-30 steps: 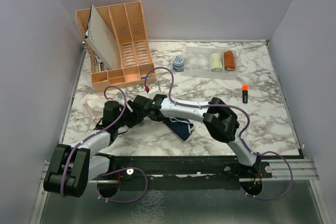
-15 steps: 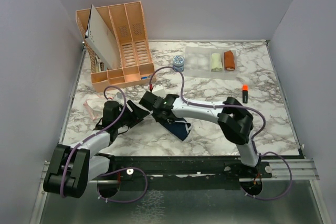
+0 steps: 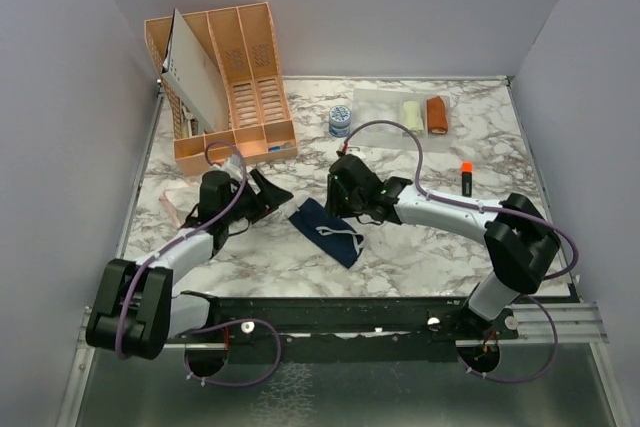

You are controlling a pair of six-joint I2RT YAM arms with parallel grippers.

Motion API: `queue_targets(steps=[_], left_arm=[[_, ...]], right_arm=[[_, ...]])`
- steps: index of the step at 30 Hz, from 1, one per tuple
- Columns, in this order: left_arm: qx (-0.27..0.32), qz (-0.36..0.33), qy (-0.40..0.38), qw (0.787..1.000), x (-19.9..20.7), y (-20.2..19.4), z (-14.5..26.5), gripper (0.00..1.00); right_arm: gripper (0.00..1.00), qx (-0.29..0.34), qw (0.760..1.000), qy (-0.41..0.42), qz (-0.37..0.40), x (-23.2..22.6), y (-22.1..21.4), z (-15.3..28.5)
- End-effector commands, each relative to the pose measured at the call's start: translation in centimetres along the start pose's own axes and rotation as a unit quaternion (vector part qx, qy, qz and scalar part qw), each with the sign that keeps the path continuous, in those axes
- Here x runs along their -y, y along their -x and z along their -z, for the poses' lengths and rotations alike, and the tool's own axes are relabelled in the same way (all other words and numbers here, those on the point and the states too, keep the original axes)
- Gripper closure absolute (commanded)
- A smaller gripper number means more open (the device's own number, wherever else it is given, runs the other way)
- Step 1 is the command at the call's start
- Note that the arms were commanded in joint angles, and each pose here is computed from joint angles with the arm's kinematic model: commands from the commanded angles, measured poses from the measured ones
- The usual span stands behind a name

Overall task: Roll the underwear
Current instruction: Fold the underwear at the center of the board.

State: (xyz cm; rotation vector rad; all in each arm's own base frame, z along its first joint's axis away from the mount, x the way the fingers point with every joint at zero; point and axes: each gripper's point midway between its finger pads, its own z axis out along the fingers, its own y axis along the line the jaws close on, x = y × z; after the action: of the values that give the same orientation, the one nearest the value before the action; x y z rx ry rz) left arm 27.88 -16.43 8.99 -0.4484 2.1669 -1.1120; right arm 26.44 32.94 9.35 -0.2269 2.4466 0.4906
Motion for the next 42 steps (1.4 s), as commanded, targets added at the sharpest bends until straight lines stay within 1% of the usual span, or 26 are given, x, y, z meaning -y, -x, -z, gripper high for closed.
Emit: queue_targets(steps=[1,3,6,9,12,17,21,26,30,40,42], left_arm=[[-0.039,-0.043,-0.031,0.998,2.5,0.0,-1.8,0.28],[-0.052,-0.053,-0.022,0.997,2.7,-0.2,-2.7,0.32],[-0.066,-0.063,0.033,0.995,1.2,-0.4,-3.5,0.34],[-0.056,-0.071,0.064,0.994,0.2,0.0,-3.5,0.35],[-0.059,-0.085,0.081,0.991,-0.3,0.2,-3.5,0.34],[-0.087,-0.097,0.075,0.989,-0.2,-0.1,-4.3,0.34],[-0.106,-0.104,0.057,0.987,0.5,-0.4,-5.0,0.37],[-0.115,-0.105,0.057,0.986,0.4,-0.6,-5.3,0.4],[-0.13,-0.102,0.052,0.985,0.4,-1.0,-5.6,0.46],[-0.149,-0.1,0.042,0.983,0.8,-2.0,-5.7,0.47],[-0.152,-0.1,0.041,0.983,0.8,-2.1,-5.8,0.49]], right_arm=[[0.6,-0.015,0.997,0.071,-0.034,-0.7,-0.5,-0.8],[0.62,-0.023,0.997,0.069,-0.038,-0.2,-0.9,-1.2],[0.62,-0.032,0.996,0.076,-0.037,-0.1,-1.1,-1.2],[0.62,-0.035,0.996,0.081,-0.032,-0.2,-1.2,-1.1],[0.61,-0.041,0.995,0.088,-0.029,-0.4,-1.5,-1.2],[0.61,-0.053,0.994,0.097,-0.026,-0.5,-2.3,-1.5],[0.61,-0.062,0.993,0.097,-0.028,-0.3,-3.0,-1.7],[0.61,-0.07,0.992,0.1,-0.03,-0.3,-3.5,-1.8],[0.61,-0.072,0.992,0.097,-0.029,-0.1,-3.6,-1.9],[0.62,-0.082,0.992,0.089,-0.03,0.2,-4.2,-2.3],[0.61,-0.083,0.992,0.088,-0.029,0.2,-4.3,-2.4]])
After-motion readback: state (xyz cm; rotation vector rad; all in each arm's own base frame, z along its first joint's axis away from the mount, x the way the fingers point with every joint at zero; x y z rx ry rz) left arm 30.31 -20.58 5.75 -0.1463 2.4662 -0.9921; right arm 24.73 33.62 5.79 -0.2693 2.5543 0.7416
